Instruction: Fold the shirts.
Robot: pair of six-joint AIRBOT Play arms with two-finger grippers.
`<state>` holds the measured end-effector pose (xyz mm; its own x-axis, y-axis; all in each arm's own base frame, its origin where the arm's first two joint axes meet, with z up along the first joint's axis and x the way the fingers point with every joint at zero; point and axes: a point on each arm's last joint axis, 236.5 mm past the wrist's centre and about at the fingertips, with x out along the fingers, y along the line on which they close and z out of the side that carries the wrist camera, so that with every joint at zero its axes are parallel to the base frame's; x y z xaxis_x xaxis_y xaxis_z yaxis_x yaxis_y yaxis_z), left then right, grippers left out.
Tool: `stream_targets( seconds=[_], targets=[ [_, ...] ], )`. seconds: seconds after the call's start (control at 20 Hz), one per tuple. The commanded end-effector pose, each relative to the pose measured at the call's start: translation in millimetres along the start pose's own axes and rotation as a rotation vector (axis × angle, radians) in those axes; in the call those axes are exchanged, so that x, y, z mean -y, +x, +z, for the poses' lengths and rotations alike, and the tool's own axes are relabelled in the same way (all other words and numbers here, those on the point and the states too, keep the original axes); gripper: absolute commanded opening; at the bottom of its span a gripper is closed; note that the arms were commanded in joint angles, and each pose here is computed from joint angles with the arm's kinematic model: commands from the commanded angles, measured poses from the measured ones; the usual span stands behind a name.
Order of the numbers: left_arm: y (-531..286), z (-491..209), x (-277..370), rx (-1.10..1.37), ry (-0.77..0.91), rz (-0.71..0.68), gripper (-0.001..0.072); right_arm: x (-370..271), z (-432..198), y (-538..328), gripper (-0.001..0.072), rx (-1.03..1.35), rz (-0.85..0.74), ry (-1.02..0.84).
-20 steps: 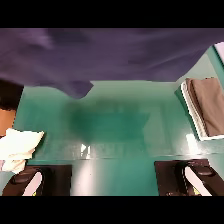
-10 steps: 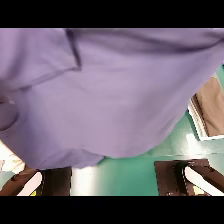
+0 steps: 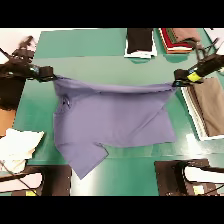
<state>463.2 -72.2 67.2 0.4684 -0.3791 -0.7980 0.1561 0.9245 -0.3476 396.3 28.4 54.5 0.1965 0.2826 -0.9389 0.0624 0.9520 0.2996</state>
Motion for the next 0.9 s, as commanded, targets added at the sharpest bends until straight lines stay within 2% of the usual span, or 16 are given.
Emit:
stream_targets(
  seconds=[0.0, 0.25, 0.45, 0.85],
  targets=[
    [44.1, 13.3, -16.2, 0.008, -0.005, 0.010, 0.0023, -0.3, 39.8, 30.2, 0.0019, 0.046, 0.042, 0.027],
    [21.8, 24.1, -20.7, -0.015, 0.077, 0.065, 0.0024, -10.2, 76.7, -1.5, 0.0019, 0.159, 0.040, -0.042],
    [25.0, -30.1, -30.7, -0.223, 0.081, 0.082, 0.0024, 4.3, 41.9, 12.0, 0.0019, 0.075, -0.004, -0.047],
    [48.4, -102.7, -41.5, -0.408, 0.019, 0.067, 0.0024, 25.6, -42.0, 73.5, 0.0020, -0.088, -0.009, 0.035]
  ],
)
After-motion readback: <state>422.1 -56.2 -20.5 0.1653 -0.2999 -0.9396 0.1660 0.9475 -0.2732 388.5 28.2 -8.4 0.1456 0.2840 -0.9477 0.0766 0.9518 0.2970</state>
